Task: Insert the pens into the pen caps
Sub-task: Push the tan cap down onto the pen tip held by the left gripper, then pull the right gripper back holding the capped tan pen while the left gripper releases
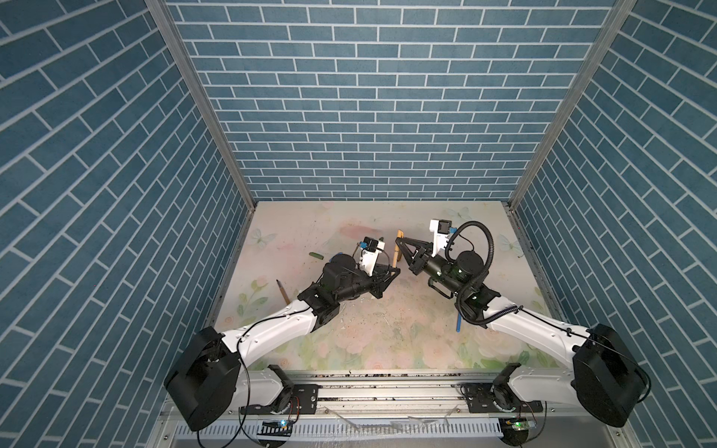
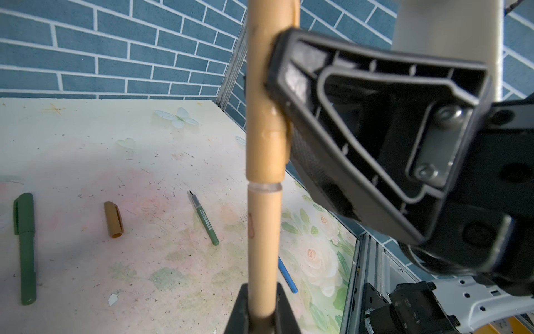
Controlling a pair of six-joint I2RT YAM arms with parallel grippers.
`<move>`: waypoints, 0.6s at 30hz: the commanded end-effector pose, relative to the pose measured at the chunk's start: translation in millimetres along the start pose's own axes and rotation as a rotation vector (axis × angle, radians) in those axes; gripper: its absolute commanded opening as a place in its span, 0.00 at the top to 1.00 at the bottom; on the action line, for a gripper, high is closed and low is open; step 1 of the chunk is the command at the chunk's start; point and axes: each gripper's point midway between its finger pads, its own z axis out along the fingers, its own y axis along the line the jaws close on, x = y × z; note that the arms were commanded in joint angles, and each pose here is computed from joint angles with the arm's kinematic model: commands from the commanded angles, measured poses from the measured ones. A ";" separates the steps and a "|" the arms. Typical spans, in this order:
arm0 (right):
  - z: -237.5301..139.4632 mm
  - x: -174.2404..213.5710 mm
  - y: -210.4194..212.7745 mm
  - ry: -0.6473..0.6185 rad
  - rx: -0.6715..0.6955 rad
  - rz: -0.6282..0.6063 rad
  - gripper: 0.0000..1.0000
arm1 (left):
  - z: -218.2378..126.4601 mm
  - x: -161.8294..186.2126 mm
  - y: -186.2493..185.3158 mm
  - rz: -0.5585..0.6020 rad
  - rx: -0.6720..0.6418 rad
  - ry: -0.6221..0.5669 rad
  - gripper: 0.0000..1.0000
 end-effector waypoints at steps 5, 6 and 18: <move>-7.7 105.7 -13.2 0.346 -0.014 0.104 0.86 | -36.6 -155.8 -37.4 0.135 0.079 -0.474 1.00; -8.2 108.8 -14.0 0.353 -0.013 0.106 0.86 | -38.8 -162.6 -39.2 0.143 0.084 -0.485 1.00; -15.8 144.0 -25.6 0.425 0.009 0.145 0.87 | -65.7 -251.0 -59.8 0.234 0.125 -0.622 1.00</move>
